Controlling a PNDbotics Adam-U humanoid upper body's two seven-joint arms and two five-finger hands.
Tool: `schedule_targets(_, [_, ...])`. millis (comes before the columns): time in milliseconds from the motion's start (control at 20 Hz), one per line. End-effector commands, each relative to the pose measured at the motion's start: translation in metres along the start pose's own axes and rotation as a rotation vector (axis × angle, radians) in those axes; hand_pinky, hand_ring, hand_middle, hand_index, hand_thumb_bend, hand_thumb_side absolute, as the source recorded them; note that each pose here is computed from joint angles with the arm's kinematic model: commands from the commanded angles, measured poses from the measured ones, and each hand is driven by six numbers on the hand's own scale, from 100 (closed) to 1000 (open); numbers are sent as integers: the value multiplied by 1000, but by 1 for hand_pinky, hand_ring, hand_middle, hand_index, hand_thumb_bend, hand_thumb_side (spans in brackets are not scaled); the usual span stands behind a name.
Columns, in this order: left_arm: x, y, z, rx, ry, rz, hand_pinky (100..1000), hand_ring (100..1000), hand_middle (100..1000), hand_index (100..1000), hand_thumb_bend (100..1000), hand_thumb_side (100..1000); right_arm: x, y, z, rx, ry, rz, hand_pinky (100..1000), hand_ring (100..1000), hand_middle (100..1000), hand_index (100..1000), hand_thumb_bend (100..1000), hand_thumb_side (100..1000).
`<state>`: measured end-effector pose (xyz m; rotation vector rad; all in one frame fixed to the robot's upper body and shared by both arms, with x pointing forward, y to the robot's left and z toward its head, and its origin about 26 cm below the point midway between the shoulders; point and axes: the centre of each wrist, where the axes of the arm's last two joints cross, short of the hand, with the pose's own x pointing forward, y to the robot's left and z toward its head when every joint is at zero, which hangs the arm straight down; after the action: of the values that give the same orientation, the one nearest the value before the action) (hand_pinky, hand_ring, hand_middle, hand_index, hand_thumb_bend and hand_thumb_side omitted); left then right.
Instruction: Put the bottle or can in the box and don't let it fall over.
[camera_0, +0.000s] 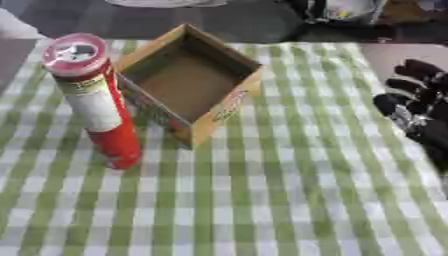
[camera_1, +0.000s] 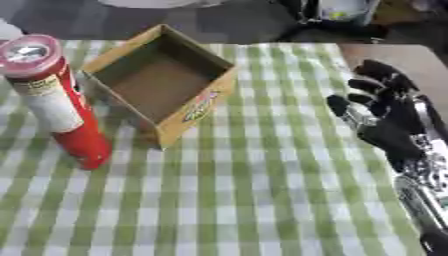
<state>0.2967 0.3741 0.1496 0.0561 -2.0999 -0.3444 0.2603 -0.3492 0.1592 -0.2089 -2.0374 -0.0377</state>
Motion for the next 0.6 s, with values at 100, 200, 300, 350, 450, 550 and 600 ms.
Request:
schedule_targets(100, [10,8,-5,-16,-16,-43,859,979,841,900,779,287,8,-1,-3,11,-28,8,785,806,799,829,601,174])
schedule_targets(200, [10,8,-5,-16,-17,-43,858,978,841,899,779,286,8,-1,-3,12,-28,8,785,806,799,829,601,173])
schedule_targets(300, [10,8,-5,-16,-15,-45,857,977,841,899,778,286,8,-1,-3,11,-28,7,785,806,799,829,601,174])
schedule_targets(350, [10,8,-5,-16,-14,-45,855,974,840,898,777,288,8,-1,-3,11,-29,7,785,806,799,829,601,174])
schedule_targets(450, [9,8,-5,-14,-6,-45,855,972,842,898,777,288,8,-1,-3,12,-28,7,785,806,799,829,601,173])
schedule_targets(550, [9,8,-5,-8,6,-48,853,966,841,895,782,296,8,-1,-3,11,-28,7,785,806,799,829,601,173])
schedule_targets(600, [9,8,-5,-4,14,-51,852,966,841,895,782,296,8,0,-3,11,-27,7,785,806,799,829,601,173])
